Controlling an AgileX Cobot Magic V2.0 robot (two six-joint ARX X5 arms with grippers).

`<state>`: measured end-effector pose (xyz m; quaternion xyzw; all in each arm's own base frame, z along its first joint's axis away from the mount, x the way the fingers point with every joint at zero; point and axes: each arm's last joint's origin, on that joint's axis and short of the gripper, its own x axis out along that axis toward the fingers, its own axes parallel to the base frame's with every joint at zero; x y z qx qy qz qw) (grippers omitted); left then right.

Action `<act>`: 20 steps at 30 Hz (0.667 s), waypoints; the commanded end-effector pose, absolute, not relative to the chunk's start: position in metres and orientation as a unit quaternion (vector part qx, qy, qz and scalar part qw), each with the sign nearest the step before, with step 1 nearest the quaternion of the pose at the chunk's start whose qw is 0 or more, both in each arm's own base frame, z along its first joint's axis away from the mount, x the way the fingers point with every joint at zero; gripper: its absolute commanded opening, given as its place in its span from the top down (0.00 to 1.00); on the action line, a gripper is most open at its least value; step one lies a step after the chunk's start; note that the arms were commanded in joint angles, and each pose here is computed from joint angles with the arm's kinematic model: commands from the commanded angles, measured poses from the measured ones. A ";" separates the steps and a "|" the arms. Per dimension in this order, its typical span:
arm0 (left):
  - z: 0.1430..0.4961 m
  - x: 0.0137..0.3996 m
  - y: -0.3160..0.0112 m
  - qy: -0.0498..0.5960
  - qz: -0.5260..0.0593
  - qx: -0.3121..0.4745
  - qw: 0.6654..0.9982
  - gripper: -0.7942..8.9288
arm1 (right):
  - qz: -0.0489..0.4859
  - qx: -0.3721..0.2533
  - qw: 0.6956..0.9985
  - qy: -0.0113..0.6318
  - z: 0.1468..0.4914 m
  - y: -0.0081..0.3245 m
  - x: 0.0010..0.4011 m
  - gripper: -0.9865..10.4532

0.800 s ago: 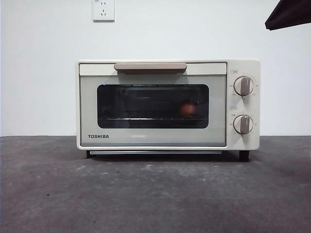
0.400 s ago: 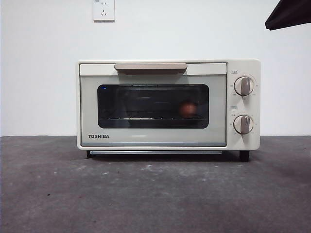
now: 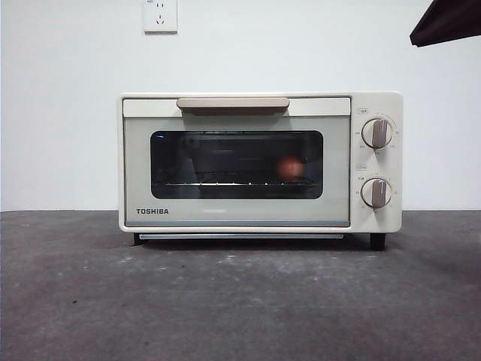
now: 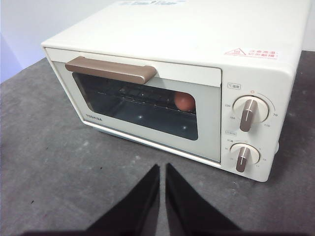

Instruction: Eggoven

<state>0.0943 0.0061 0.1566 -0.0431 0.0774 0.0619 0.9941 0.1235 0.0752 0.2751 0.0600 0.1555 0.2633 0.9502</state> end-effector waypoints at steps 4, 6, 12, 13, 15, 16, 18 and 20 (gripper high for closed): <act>0.154 0.094 0.006 0.088 0.064 -0.045 0.993 0.91 | 0.266 0.057 0.951 0.150 0.277 0.076 0.124 0.91; 0.153 0.094 0.006 0.088 0.064 -0.045 0.993 0.91 | 0.266 0.057 0.951 0.150 0.277 0.076 0.124 0.91; 0.154 0.094 0.006 0.088 0.064 -0.046 0.993 0.91 | 0.256 0.048 0.955 0.139 0.278 0.073 0.122 0.91; 0.153 0.094 0.006 0.088 0.064 -0.045 0.993 0.91 | 0.240 0.039 0.962 0.123 0.281 0.068 0.120 0.91; 0.154 0.094 0.006 0.088 0.064 -0.045 0.993 0.91 | 0.209 0.036 0.972 0.100 0.285 0.057 0.117 0.91; 0.153 0.094 0.006 0.089 0.064 -0.045 0.993 0.91 | 0.195 0.037 0.976 0.089 0.286 0.052 0.116 0.91; 0.154 0.094 0.006 0.088 0.064 -0.045 0.993 0.91 | 0.162 0.043 0.983 0.072 0.285 0.041 0.114 0.91; 0.154 0.094 0.006 0.088 0.064 -0.045 0.993 0.91 | 0.128 0.048 0.989 0.056 0.281 0.032 0.112 0.91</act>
